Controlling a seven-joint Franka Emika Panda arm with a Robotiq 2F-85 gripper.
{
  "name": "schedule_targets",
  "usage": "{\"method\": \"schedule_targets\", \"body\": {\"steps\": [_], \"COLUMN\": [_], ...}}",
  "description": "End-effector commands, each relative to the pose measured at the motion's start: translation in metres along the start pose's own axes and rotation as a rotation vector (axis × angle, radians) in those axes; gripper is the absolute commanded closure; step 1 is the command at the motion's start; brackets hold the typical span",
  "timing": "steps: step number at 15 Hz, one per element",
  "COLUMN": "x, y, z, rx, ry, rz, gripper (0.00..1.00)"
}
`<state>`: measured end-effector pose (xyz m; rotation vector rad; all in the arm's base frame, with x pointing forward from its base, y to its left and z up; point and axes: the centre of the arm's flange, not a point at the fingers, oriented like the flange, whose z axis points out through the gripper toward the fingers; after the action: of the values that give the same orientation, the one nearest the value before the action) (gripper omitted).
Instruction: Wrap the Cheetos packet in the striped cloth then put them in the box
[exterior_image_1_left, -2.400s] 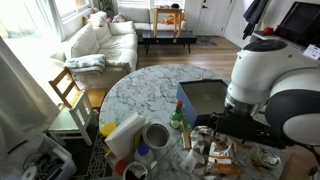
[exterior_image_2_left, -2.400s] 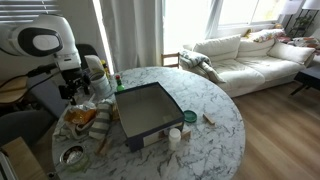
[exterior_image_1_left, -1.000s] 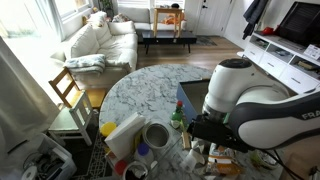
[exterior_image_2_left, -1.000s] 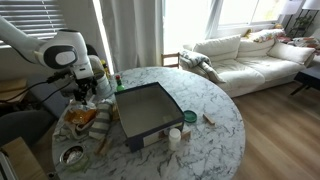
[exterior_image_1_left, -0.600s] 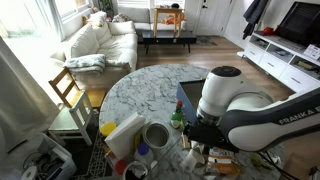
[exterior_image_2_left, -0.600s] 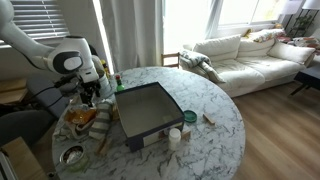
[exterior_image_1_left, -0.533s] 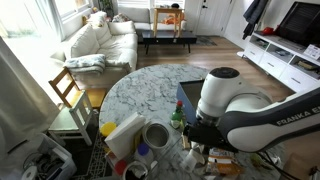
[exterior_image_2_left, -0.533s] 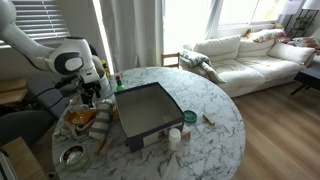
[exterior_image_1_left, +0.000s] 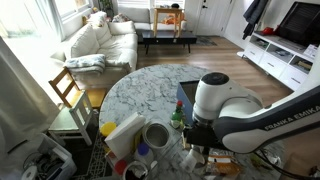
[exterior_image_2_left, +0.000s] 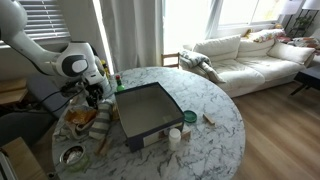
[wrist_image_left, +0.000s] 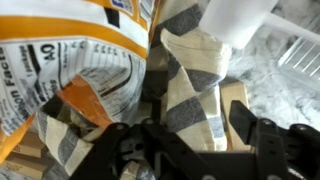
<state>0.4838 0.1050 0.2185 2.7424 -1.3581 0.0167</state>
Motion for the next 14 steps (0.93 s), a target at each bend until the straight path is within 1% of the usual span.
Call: {"method": "schedule_targets", "body": {"steps": [1, 6, 7, 10, 14], "x": [0.004, 0.011, 0.013, 0.017, 0.023], "y": [-0.006, -0.002, -0.001, 0.003, 0.012], "z": [0.002, -0.014, -0.018, -0.034, -0.066], "rx": [-0.02, -0.03, -0.033, -0.021, 0.008], "ry": [0.009, 0.033, 0.034, 0.034, -0.018], "rz": [0.011, 0.038, 0.046, 0.053, 0.073], "gripper": [0.58, 0.96, 0.99, 1.0, 0.99]}}
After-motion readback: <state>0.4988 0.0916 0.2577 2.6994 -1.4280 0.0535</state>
